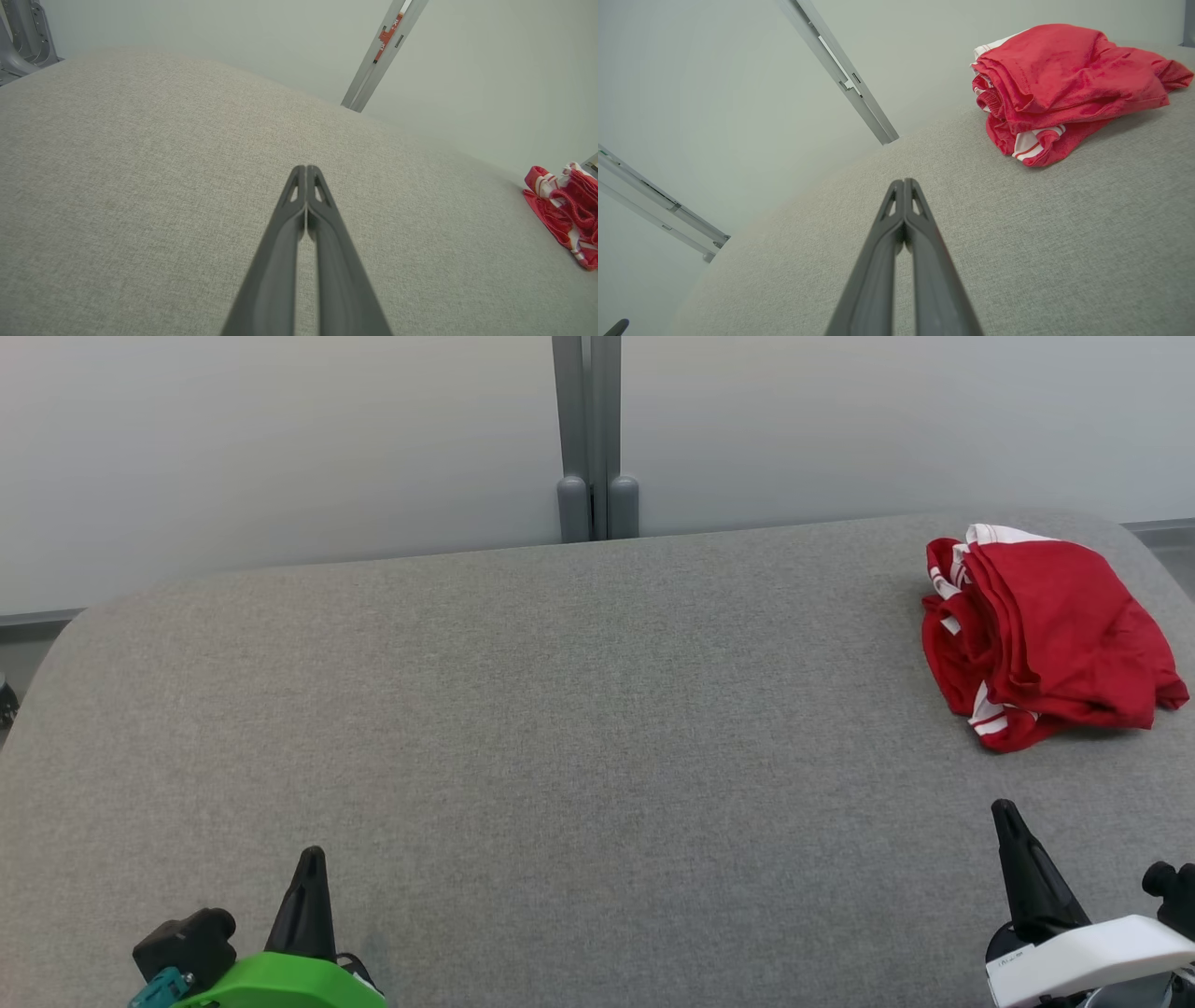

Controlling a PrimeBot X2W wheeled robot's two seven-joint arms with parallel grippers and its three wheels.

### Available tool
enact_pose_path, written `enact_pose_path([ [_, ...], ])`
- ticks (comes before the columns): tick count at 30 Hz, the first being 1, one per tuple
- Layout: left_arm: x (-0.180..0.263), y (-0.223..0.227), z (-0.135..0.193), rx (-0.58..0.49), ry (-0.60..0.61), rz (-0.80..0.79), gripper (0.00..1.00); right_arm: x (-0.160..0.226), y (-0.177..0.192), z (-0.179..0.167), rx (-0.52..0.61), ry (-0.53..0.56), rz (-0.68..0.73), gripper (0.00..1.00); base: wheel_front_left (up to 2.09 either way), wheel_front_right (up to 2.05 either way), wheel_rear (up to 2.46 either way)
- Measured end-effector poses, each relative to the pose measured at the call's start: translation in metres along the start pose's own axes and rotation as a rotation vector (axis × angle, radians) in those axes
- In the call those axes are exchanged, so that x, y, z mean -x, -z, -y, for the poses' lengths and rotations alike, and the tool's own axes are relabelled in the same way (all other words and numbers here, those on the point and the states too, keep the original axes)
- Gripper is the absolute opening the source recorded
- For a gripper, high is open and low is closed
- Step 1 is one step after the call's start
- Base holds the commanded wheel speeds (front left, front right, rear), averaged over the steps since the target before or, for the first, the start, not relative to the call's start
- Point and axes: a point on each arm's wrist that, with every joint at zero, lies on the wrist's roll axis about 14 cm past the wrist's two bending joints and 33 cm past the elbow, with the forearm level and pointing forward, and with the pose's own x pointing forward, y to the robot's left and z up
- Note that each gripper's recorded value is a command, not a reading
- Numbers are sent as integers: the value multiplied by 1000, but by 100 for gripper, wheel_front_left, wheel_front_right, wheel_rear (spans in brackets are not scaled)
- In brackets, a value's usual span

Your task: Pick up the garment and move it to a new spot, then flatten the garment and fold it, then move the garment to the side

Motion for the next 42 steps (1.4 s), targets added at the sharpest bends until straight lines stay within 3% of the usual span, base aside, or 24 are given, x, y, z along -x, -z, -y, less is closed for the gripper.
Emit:
enact_pose_path([
  [42, -21, -19, -8, 591, -3, -2, 0, -29, 3, 5, -532, 33, 11, 0, 0, 0, 0],
])
